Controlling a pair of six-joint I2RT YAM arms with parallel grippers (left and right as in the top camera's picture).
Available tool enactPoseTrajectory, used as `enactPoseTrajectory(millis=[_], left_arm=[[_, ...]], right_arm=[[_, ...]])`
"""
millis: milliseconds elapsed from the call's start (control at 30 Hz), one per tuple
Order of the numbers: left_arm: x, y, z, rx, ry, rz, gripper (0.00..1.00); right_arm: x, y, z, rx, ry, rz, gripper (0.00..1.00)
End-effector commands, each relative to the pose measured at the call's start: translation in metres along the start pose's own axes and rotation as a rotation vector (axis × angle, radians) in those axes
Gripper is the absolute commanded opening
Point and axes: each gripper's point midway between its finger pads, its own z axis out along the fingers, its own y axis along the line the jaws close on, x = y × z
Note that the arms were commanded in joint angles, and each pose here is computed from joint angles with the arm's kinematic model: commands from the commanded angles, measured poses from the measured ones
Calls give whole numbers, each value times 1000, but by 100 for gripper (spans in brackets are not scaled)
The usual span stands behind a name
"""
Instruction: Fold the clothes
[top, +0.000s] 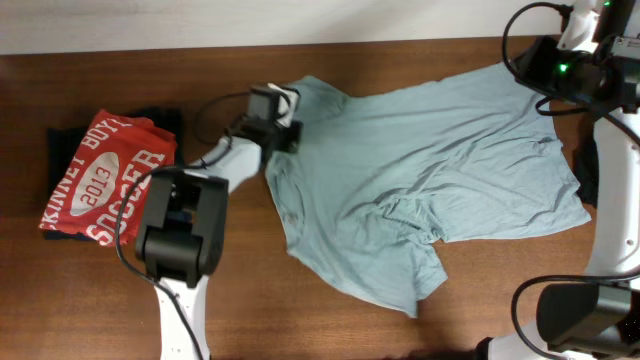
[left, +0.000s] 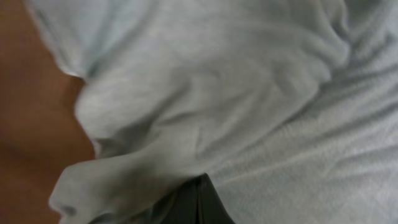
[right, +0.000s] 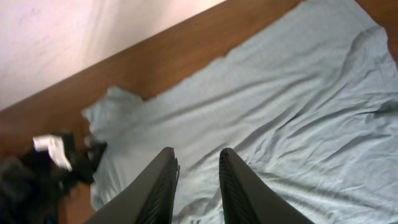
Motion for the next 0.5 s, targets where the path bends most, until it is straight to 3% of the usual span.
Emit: enactPoseTrajectory(millis=[0, 200, 467], left_arm=[[45, 57, 44, -22, 120, -64, 0], [7, 105, 57, -77, 76, -40, 0], [-69, 156, 18, -207, -21, 4, 0]], right_arm=[[7, 27, -9, -49, 5, -50, 26], [17, 49, -4, -57, 21, -96, 25], [27, 56, 2, 18, 30, -141, 25]])
